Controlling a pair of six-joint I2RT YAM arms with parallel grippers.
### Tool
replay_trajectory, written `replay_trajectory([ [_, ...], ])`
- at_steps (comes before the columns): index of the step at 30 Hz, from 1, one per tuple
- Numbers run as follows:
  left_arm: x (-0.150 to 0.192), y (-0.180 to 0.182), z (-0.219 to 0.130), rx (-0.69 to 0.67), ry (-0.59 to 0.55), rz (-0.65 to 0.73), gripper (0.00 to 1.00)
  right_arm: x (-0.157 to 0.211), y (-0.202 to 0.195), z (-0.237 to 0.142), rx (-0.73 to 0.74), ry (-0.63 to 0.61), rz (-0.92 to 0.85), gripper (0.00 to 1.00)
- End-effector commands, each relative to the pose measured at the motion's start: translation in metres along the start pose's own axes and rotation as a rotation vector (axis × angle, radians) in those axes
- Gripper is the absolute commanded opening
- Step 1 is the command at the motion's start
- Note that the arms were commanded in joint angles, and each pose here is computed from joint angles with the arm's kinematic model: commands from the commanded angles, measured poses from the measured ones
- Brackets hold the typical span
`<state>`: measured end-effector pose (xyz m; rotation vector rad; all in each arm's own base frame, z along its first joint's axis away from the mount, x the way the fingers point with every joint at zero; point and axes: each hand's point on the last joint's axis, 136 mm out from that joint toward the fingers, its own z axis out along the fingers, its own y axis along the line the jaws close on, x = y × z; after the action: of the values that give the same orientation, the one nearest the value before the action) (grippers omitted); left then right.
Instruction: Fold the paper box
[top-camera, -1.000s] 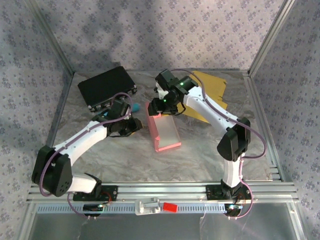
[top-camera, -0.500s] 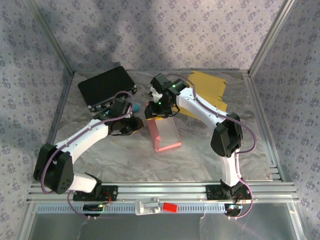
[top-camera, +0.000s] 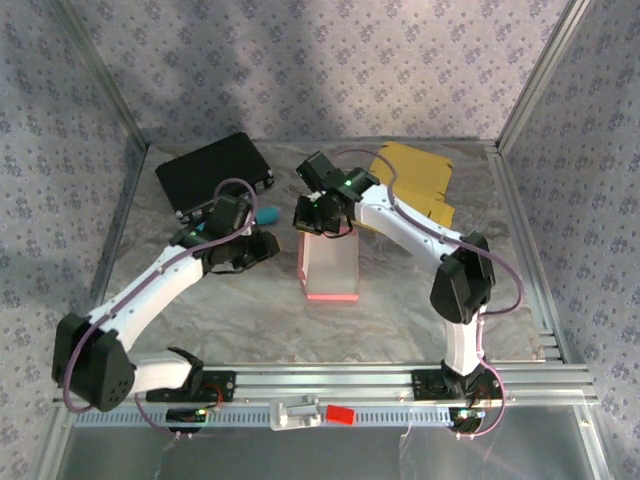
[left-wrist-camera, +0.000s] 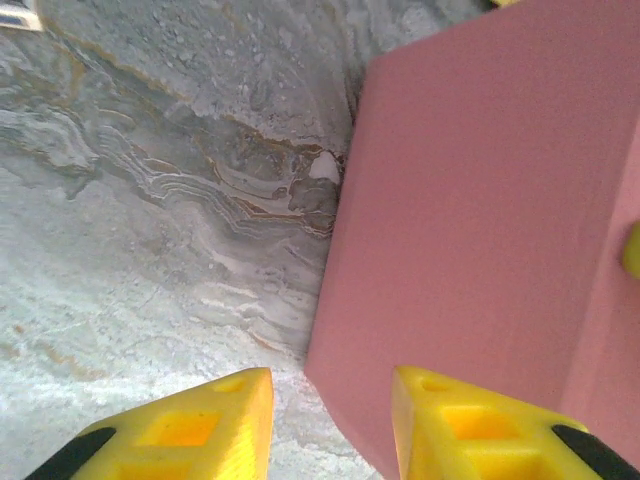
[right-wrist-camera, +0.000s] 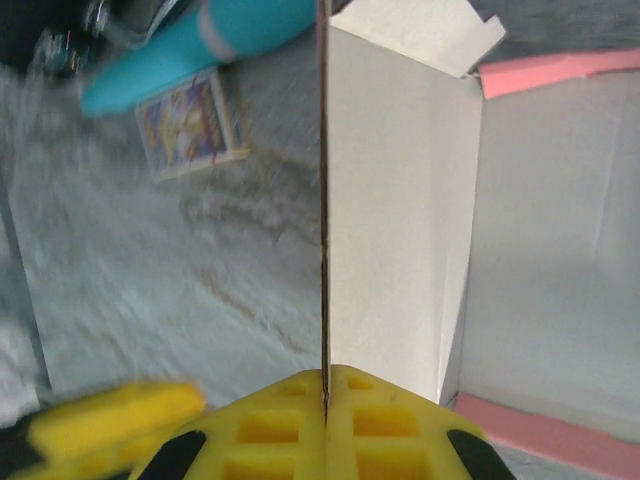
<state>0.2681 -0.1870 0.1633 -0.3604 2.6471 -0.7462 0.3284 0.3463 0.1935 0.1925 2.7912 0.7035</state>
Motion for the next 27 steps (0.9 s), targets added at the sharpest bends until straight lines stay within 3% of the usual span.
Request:
replay_trajectory([
  [1,0.007,0.008,-0.028,-0.044,-0.010,0.035,0.36,-0.027,-0.017,-0.038,0.055,-0.257,0.338,0.00],
  [9,0.036,0.024,-0.060,-0.026,0.013,0.089,0.37,-0.039,-0.043,-0.080,0.033,-0.634,0.922,0.00],
  [14,0.051,0.027,-0.066,-0.012,0.067,0.135,0.37,-0.032,-0.059,-0.075,0.121,-0.658,1.154,0.00],
  [18,0.056,0.024,-0.071,-0.002,0.095,0.168,0.37,-0.048,-0.066,-0.073,0.110,-0.724,1.243,0.00],
  [27,0.056,0.023,-0.070,0.003,0.096,0.162,0.37,-0.042,-0.077,-0.044,0.125,-0.677,1.378,0.00],
])
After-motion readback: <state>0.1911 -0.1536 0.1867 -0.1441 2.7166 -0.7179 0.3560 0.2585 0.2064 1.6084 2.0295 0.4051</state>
